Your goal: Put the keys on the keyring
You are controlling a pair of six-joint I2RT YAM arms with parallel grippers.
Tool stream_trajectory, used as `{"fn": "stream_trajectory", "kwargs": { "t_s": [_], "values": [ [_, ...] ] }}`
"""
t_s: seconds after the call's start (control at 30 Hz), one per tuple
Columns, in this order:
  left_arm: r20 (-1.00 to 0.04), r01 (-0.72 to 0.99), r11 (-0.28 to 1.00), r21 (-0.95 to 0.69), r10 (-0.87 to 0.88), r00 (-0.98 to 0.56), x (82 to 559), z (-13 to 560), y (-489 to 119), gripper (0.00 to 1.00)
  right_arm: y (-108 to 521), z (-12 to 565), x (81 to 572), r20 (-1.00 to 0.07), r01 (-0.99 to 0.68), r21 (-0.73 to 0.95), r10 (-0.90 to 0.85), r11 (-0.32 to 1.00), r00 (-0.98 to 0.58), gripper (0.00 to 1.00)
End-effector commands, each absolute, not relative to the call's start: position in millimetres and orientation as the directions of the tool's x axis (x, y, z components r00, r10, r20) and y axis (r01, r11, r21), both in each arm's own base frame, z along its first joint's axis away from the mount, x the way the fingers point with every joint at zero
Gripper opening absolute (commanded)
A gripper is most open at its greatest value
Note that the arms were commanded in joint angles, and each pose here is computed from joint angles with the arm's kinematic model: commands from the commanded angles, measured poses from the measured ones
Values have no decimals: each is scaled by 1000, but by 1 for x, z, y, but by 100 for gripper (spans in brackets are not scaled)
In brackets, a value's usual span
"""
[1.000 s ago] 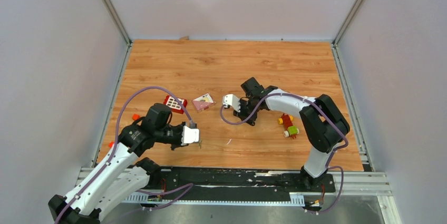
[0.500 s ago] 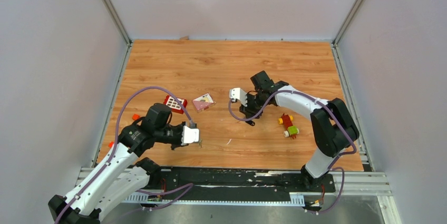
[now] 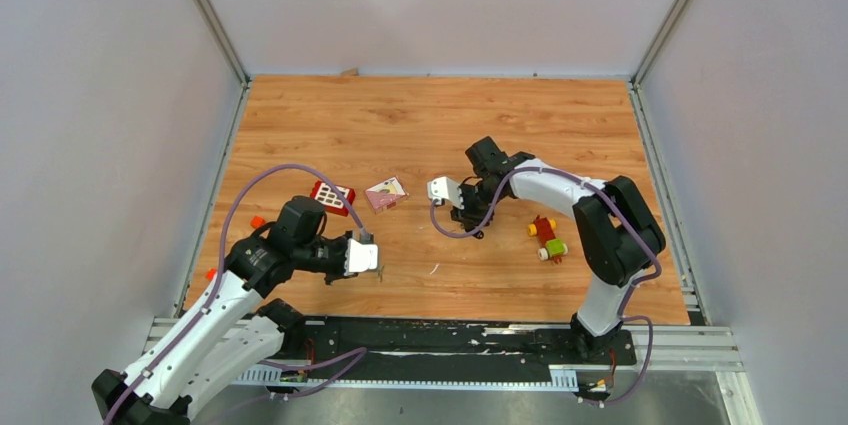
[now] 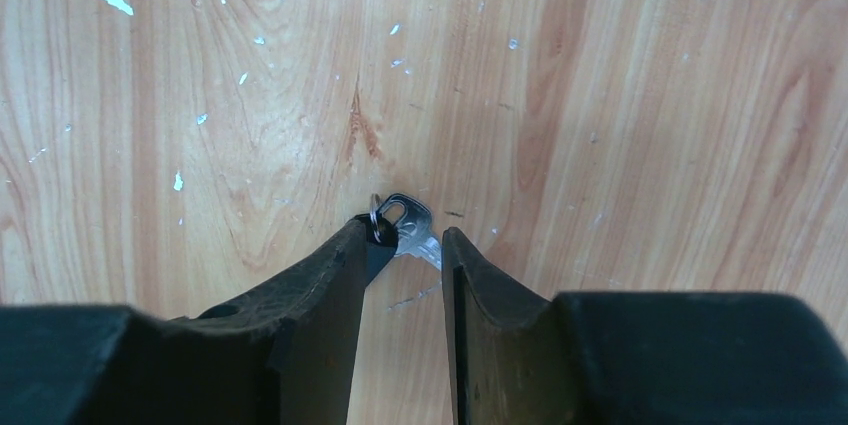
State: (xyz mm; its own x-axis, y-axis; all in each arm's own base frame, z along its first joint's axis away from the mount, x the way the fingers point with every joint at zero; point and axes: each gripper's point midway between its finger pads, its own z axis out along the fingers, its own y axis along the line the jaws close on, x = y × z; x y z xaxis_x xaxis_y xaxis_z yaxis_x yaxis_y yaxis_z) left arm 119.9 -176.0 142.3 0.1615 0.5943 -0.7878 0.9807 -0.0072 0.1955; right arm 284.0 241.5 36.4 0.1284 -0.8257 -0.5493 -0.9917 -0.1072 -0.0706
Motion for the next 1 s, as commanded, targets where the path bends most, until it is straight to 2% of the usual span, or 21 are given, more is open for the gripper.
{"fn": "stream_trajectory", "kwargs": {
  "t_s": [0.0,0.17,0.4,0.8,0.97],
  "values": [
    [-796,975,-18,223,573,193,123,146,-179,0,251,37,288,-547,-980,-98,-813,-173,198,34],
    [-796,975,-19,221,574,192,123,145,-180,0,252,35,283,-541,-977,-93,-814,-190,210,32],
    [-797,975,-19,222,572,193,123,146,-180,0,251,30,281,-525,-976,-91,-823,-200,218,21],
    [-797,975,-19,221,573,192,123,145,-180,0,249,26,280,-514,-975,-85,-830,-204,218,16],
    [-797,975,-19,220,573,191,123,145,-180,0,247,26,279,-508,-975,-84,-833,-206,220,9]
  ]
}}
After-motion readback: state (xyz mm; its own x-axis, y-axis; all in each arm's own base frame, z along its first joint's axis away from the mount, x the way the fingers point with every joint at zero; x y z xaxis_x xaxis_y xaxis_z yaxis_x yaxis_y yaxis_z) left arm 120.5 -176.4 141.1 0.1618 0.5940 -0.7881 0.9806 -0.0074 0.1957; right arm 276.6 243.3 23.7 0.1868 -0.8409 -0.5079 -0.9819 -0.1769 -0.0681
